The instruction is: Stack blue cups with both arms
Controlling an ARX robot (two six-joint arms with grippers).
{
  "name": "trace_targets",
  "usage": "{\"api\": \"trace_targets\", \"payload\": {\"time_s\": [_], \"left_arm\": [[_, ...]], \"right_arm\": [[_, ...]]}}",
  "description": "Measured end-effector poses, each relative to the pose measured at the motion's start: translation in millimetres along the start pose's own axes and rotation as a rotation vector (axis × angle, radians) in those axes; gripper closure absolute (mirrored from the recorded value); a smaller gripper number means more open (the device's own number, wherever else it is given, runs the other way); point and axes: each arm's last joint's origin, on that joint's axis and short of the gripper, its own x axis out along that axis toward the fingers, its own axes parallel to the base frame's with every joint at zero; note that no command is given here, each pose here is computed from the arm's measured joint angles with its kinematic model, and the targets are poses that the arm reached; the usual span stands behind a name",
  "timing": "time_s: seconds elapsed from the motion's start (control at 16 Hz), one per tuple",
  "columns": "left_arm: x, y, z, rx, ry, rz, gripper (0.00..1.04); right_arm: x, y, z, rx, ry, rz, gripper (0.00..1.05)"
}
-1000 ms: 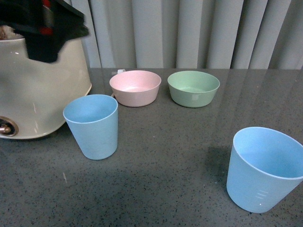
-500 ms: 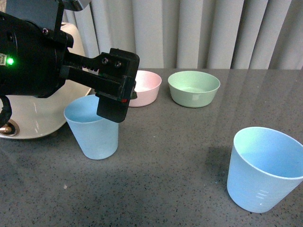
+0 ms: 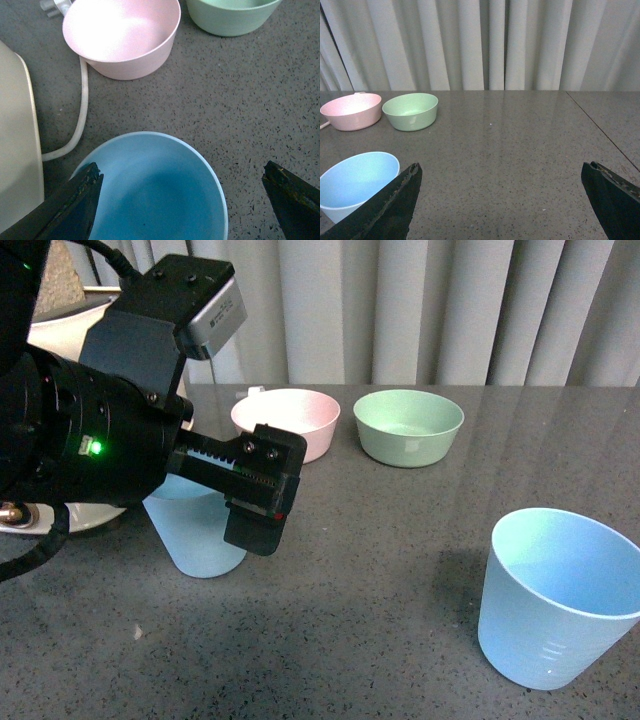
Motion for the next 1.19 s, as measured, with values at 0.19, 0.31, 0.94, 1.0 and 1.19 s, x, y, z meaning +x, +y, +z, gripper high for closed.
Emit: {"api": "trace_targets", "payload": {"time_s": [0.19,0.31,0.94,1.0,1.19], "left_arm": [[5.2,-0.9,-5.4,0.002,0.033,-0.005,0.07],[5.6,-1.5,-5.6,0.008,0.034,-0.006,0.23],[-19.6,-13.0,13.2,0.090,-0.018,-0.110,1.03],[-30.0,-22.0,17.8,0.128,-0.036,-0.154,1.03],[-46.6,-57.0,18.7,0.267,-0.040,-0.294,1.03]], "right_arm": [[0.0,0.0,0.0,0.000,0.000,0.000,0.07],[0.0,0.0,0.0,0.000,0.000,0.000,0.07],[0.0,0.0,0.0,0.000,0.000,0.000,0.07],[0.0,0.0,0.0,0.000,0.000,0.000,0.07],[0.0,0.0,0.0,0.000,0.000,0.000,0.07]]}}
